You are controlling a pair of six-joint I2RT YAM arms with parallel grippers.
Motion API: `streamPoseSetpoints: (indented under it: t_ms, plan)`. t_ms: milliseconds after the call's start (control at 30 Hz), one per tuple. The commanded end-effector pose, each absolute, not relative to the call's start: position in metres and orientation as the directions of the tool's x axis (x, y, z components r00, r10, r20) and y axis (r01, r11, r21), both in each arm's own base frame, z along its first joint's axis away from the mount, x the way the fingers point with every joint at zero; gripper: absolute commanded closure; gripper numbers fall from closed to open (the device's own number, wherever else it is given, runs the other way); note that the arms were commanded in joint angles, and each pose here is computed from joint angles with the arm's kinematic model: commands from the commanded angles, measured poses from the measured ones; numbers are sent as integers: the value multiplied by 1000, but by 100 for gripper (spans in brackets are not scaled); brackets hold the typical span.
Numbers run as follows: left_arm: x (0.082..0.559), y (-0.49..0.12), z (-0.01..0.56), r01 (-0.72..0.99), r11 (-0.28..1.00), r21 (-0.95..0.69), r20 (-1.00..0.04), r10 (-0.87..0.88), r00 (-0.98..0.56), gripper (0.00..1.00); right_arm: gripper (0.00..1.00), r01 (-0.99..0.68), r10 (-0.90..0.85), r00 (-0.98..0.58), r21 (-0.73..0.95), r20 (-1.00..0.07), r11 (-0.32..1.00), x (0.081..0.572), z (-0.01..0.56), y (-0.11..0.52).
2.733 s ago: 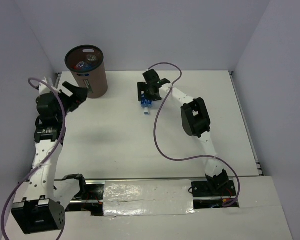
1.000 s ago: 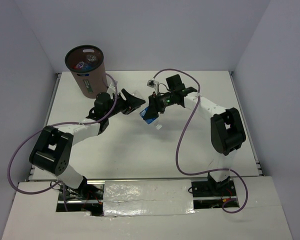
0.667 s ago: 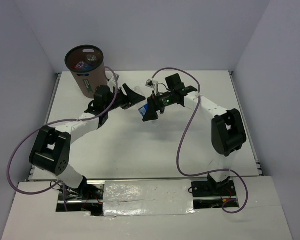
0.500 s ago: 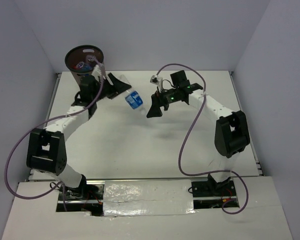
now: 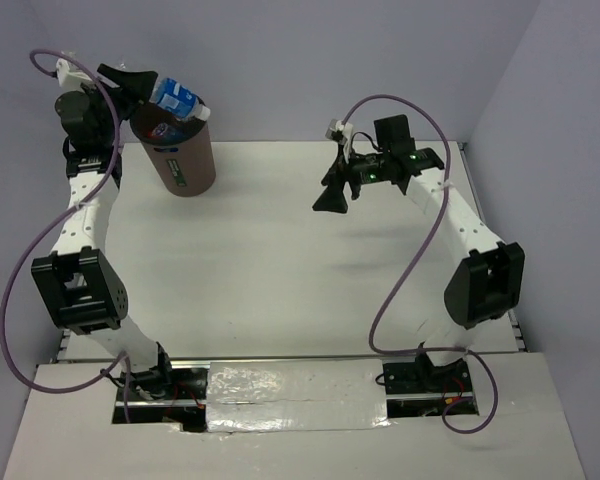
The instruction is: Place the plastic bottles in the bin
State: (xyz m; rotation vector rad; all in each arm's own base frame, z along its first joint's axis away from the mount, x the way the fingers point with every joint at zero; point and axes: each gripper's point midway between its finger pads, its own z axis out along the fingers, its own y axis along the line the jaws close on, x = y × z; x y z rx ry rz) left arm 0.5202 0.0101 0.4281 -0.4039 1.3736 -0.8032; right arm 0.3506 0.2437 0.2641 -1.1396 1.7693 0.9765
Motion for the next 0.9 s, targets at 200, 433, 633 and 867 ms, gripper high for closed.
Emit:
streamPoseSetpoints:
  t_ms: [200,433,633,867]
  plan:
    - [574,82,431,55,756,-652,-733,-647,208,70,0,-938,-317,-336,284,-887,200,328,249,238]
    - [595,80,386,5,708,-706,-704,-702,109,48,0,-937,-330,-329,264,-885,226,327,248,234]
    - [593,75,363,-30,696,-717,-697,-716,43,29,0,-936,-335,-327,254,-884,244,327,246,232]
    - [581,80,374,-58,735,-675,-738,-673,54,1,0,-932,-336,-338,262,-879,252,328,246,232]
